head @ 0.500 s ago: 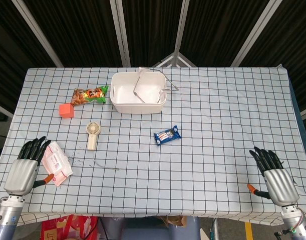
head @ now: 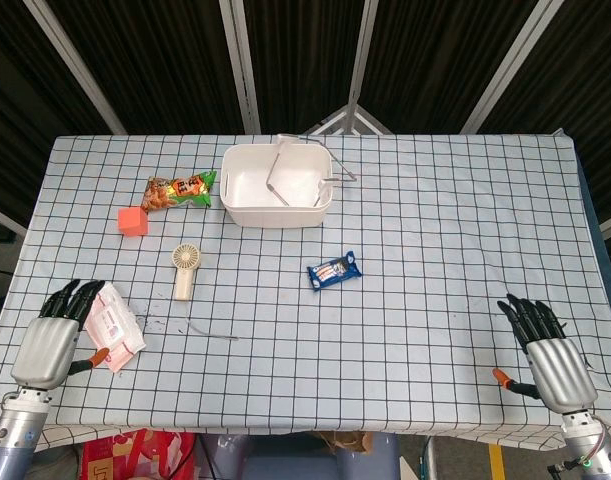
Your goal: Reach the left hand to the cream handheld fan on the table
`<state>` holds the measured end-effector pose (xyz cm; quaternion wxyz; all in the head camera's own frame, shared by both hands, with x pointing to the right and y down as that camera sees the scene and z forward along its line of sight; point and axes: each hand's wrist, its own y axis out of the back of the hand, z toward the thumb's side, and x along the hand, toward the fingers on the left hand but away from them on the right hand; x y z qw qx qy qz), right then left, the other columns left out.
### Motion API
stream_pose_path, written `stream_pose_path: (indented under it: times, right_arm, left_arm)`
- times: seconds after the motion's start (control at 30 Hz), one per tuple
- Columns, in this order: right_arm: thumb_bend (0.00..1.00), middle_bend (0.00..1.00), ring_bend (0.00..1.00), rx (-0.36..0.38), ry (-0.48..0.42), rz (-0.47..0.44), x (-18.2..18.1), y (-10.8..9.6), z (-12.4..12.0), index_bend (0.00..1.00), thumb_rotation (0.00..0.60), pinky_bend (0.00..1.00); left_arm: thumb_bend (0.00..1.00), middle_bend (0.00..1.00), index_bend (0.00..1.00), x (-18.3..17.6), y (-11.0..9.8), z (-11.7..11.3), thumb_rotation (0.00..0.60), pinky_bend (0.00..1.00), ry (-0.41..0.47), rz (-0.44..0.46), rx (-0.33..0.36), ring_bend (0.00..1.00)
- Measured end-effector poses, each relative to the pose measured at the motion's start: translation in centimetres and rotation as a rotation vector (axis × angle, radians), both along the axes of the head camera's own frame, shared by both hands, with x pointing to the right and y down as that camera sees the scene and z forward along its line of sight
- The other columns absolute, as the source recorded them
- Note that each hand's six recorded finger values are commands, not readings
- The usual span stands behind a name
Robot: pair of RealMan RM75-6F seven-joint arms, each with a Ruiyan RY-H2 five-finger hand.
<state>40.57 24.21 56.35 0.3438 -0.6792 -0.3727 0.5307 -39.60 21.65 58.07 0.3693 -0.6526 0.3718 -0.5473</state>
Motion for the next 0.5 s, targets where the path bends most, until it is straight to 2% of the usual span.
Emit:
stream_pose_path:
  times: [0.07,0.17,0.33,0.5]
  right_arm:
    - [0.21,0.0,0.0,0.0,0.0,0.003,0.0,0.0,0.0,0.0,0.6,0.04]
    - [0.21,0.0,0.0,0.001,-0.003,0.003,0.0,-0.1,0.0,0.0,0.6,0.04]
    - [0.21,0.0,0.0,-0.002,-0.006,0.0,-0.1,-0.1,0.1,0.0,0.6,0.04]
    - [0.21,0.0,0.0,-0.007,-0.011,0.007,0.0,-0.2,0.1,0.0,0.6,0.04]
  left_arm:
    - [0.43,0.79,0.0,0.3,-0.5,0.2,0.6,0.79,-0.013,0.01,-0.001,0.73]
    - [0.52,0.88,0.0,1.0,-1.1,0.9,0.6,0.86,-0.015,0.012,-0.035,0.82]
    - [0.61,0.94,0.0,2.5,-2.4,2.9,0.6,0.9,-0.029,0.011,-0.125,0.88]
    - [0.64,0.94,0.01,5.4,-3.7,5.1,0.6,0.9,-0.067,0.036,-0.198,0.88]
